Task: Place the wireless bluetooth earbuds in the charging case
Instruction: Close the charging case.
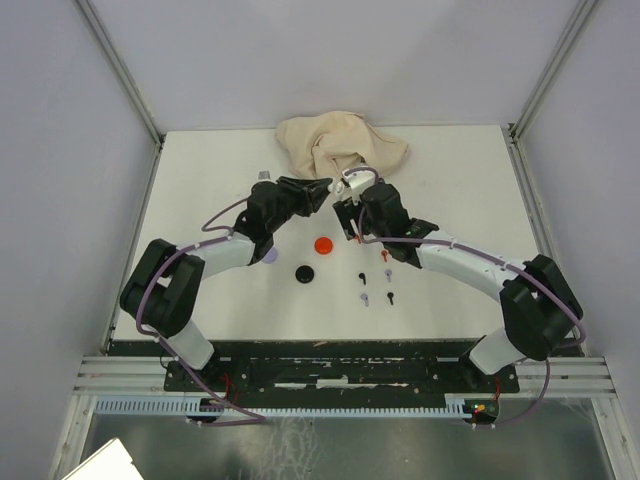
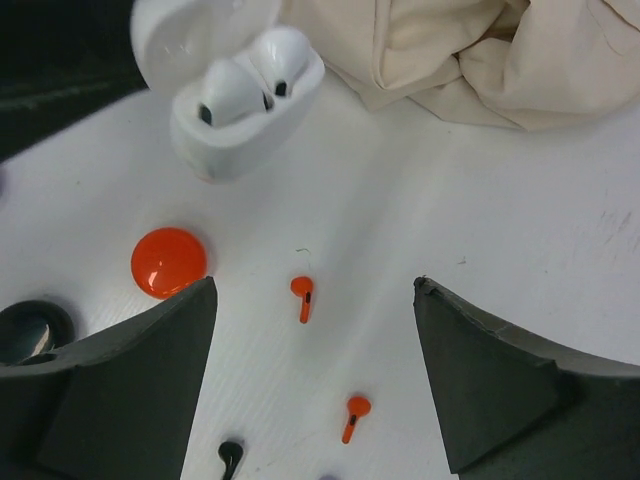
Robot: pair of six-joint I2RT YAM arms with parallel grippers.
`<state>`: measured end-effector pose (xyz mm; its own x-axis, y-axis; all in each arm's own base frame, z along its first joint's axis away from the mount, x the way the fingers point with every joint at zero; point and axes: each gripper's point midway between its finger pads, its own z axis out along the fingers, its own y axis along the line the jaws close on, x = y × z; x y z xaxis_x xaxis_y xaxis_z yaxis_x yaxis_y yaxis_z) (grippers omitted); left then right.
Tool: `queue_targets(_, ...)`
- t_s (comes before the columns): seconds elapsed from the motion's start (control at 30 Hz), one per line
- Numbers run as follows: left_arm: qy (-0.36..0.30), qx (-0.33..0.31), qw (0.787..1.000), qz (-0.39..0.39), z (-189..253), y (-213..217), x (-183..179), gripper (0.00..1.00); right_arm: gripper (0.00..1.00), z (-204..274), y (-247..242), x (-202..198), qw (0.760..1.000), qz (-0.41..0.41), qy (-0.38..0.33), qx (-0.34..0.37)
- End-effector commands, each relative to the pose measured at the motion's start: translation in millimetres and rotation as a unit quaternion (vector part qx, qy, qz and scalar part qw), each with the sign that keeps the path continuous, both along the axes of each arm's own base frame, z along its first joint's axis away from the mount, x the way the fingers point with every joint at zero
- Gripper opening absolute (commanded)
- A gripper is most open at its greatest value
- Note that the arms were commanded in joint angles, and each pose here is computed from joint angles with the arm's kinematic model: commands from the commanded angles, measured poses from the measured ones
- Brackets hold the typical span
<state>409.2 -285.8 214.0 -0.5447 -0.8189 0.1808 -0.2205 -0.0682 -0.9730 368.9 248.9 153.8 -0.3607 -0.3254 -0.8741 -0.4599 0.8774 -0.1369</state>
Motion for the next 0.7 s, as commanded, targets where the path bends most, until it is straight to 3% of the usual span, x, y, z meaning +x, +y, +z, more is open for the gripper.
queue_targets(0.0,0.004,-0.032,0.999,0.006,18,-9,0,0.03,0.87,45,21,20,0.997,-0.004,-0.061,0.052)
queue_targets(0.27,0.01,-0.035,0.999,-0.007,18,-16,-8,0.03,0.88,41,31,32,0.996,-0.01,-0.067,0.062)
queue_targets(0.67,0.018,-0.032,0.999,-0.037,8,-23,-16,0.03,0.88,46,2,43,0.99,-0.073,-0.119,0.029)
